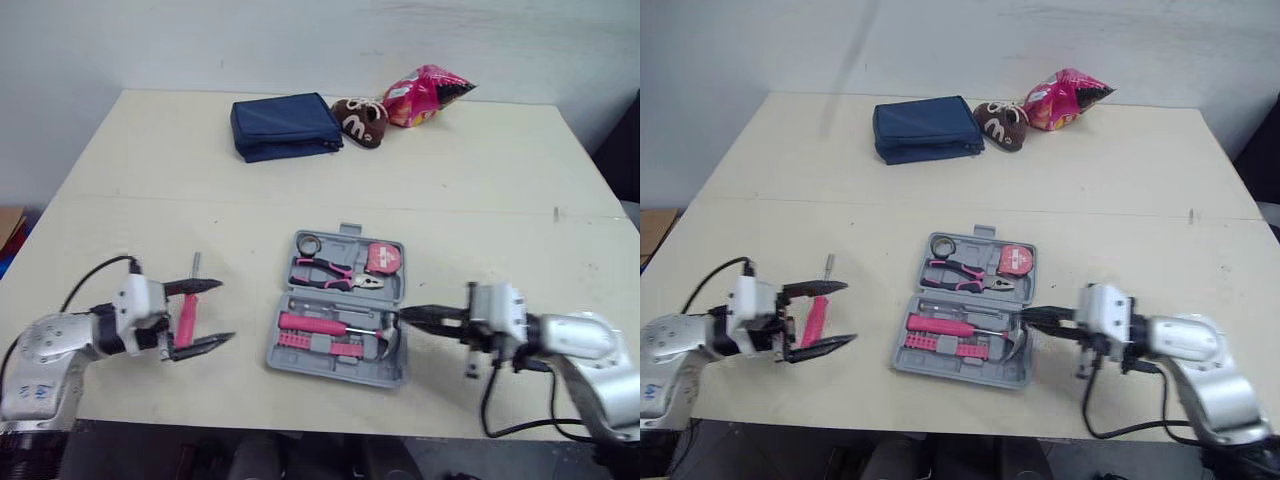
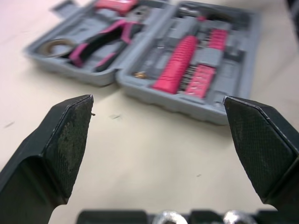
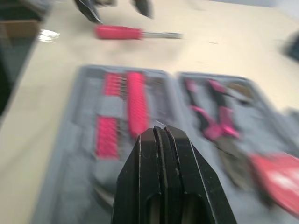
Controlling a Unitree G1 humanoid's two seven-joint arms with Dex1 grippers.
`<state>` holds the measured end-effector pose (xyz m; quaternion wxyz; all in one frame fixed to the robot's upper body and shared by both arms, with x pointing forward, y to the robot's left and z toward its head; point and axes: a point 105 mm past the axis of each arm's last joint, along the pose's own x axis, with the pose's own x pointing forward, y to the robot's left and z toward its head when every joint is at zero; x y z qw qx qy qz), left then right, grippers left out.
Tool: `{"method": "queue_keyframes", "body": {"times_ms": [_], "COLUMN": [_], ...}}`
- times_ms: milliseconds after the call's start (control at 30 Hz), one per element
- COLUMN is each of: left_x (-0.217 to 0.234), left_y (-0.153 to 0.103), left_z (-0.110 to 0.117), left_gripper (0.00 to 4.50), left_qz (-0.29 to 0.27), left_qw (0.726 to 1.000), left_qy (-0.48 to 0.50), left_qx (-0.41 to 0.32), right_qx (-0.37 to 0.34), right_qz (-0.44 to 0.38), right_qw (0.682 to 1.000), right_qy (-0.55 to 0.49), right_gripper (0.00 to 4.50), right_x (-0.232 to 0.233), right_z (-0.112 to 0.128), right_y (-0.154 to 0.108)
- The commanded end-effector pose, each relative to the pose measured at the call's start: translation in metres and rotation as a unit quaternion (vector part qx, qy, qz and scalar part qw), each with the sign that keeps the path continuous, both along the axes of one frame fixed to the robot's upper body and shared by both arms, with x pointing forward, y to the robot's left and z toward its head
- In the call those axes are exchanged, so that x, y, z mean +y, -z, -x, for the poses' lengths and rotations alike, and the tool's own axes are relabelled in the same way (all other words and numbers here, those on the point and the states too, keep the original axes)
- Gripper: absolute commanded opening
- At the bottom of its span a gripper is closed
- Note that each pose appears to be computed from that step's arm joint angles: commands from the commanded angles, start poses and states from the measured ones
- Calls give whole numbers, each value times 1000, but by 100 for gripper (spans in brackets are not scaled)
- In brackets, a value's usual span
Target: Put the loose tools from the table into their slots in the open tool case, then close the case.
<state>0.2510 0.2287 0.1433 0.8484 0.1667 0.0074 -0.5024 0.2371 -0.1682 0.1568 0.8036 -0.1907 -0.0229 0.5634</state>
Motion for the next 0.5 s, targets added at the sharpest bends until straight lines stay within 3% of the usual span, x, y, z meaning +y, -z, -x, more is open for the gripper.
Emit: {"method": "queue_keyframes", "body": {"times_ms": [33, 167, 267, 300, 500], "left_x": [60, 119, 157, 164, 176], "left_y": [-18, -20, -18, -20, -19], "left_z": [11, 18, 21, 21, 22], "left_gripper": [450, 450, 450, 450, 450], "left_qz": [-31, -58, -73, -66, -60], "left_qw": [994, 979, 961, 957, 944], "left_qy": [-101, -197, -265, -281, -322], "left_qx": [-9, 4, 4, -1, -30], "right_qx": [-52, -85, -71, -66, -34], "right_qz": [13, 71, 125, 135, 144], "right_qw": [995, 979, 969, 965, 955], "right_qy": [82, 172, 203, 214, 258], "right_gripper": [89, 276, 424, 444, 444], "right_x": [-73, -143, -181, -192, -219], "right_z": [11, 29, 51, 55, 62], "right_y": [-31, -37, -22, -19, -7]}}
